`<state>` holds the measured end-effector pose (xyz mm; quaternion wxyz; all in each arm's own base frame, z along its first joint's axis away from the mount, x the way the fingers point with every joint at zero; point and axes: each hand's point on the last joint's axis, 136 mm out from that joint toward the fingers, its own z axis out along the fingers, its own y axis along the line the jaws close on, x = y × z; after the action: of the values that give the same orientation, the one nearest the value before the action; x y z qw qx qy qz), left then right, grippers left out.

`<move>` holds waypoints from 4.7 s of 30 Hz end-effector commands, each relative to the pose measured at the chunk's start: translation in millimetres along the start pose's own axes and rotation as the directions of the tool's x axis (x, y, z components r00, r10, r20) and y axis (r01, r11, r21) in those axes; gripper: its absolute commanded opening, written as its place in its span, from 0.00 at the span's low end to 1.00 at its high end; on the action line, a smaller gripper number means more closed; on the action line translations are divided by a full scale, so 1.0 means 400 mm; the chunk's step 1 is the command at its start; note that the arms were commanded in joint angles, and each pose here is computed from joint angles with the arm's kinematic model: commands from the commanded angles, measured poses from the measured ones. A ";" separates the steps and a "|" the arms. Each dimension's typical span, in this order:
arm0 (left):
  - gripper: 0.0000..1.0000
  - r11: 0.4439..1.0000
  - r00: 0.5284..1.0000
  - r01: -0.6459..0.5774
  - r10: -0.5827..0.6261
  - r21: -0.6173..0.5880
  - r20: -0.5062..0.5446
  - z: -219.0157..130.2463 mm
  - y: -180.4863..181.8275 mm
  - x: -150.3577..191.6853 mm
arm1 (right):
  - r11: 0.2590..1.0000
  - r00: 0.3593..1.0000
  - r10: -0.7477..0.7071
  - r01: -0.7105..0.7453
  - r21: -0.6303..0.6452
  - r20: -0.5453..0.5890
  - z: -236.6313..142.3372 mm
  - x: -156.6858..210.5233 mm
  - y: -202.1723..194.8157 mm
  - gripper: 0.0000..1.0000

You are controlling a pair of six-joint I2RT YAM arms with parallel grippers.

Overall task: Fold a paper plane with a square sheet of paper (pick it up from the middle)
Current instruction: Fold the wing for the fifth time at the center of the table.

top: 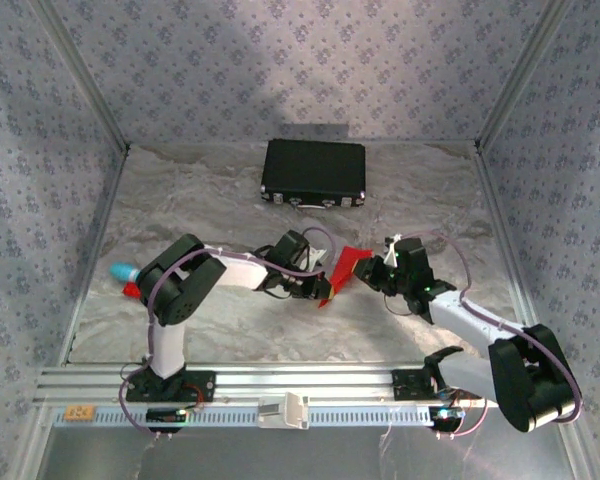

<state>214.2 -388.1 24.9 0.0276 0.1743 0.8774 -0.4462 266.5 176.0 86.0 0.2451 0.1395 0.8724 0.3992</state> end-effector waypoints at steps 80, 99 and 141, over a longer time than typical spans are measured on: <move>0.21 0.925 0.924 0.376 -0.379 0.056 0.055 0.008 0.092 -0.002 | 0.991 0.976 0.123 -0.130 -0.026 -0.181 0.212 -0.015 -0.116 0.09; 0.07 0.937 0.939 0.344 -0.344 -0.063 0.023 -0.003 0.112 0.020 | 0.991 0.971 0.137 -0.134 0.029 -0.194 0.216 0.006 -0.139 0.08; 0.09 0.997 0.991 0.082 -0.081 -0.007 0.109 -0.082 -0.090 -0.091 | 0.987 0.970 0.147 -0.131 0.095 -0.191 0.211 0.024 -0.168 0.07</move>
<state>234.2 -375.9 69.0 0.0550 0.0925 0.8949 -0.4330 322.3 206.4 23.6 0.1669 0.1352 0.8641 0.4552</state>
